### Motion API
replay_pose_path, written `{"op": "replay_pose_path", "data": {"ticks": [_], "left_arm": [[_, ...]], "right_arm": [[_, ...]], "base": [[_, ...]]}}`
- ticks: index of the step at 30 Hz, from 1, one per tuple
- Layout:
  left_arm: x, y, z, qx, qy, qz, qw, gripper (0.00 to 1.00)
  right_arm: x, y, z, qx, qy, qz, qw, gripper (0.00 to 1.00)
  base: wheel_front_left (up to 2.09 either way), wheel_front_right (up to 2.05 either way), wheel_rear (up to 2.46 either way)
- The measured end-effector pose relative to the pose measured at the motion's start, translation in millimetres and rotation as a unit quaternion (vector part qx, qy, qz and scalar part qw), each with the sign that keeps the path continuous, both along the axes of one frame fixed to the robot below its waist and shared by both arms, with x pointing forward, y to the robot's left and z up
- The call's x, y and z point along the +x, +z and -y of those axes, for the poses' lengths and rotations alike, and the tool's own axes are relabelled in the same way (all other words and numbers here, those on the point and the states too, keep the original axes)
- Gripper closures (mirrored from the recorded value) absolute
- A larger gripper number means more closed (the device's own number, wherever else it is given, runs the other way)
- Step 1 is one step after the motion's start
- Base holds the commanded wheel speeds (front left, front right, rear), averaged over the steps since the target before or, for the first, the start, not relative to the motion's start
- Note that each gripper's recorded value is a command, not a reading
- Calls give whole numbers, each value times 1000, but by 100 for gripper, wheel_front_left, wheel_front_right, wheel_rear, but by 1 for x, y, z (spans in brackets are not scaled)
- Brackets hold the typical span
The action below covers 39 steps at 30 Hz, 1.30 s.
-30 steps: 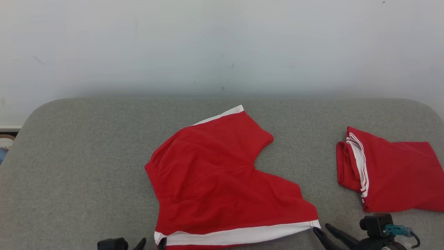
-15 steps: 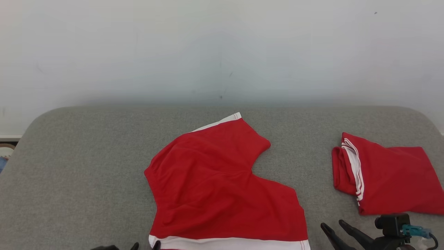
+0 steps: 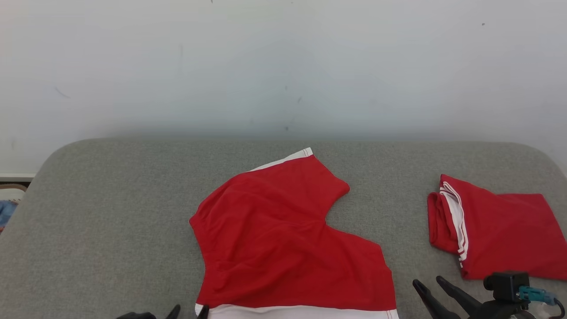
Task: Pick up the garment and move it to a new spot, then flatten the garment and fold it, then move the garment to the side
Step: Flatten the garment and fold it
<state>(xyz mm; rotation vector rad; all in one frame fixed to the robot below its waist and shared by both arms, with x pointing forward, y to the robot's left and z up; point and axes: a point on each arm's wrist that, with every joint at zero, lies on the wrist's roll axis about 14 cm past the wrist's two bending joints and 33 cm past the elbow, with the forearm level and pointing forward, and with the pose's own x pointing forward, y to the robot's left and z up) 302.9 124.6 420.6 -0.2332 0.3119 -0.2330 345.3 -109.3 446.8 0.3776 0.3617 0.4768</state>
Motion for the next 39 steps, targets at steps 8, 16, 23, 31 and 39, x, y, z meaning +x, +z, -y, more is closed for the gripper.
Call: {"op": "replay_pose_path", "data": {"ticks": [8, 16, 23, 31, 39], "left_arm": [[11, 22, -27, 12, 34, 39, 999, 0], [20, 37, -54, 5, 72, 62, 995, 0], [26, 43, -71, 9, 101, 75, 992, 0], [34, 59, -79, 20, 120, 110, 987, 0], [37, 68, -73, 11, 129, 128, 983, 0]], "right_arm": [[13, 20, 1, -11, -18, 42, 999, 0], [33, 62, 29, -26, -83, 112, 990, 0], [19, 62, 42, -75, -90, 138, 984, 0], [19, 92, 71, -82, -134, 187, 970, 0], [15, 103, 100, -61, -198, 199, 958, 0]], "base": [[0, 0, 0], [0, 0, 0], [0, 0, 0], [0, 0, 0], [0, 0, 0]]}}
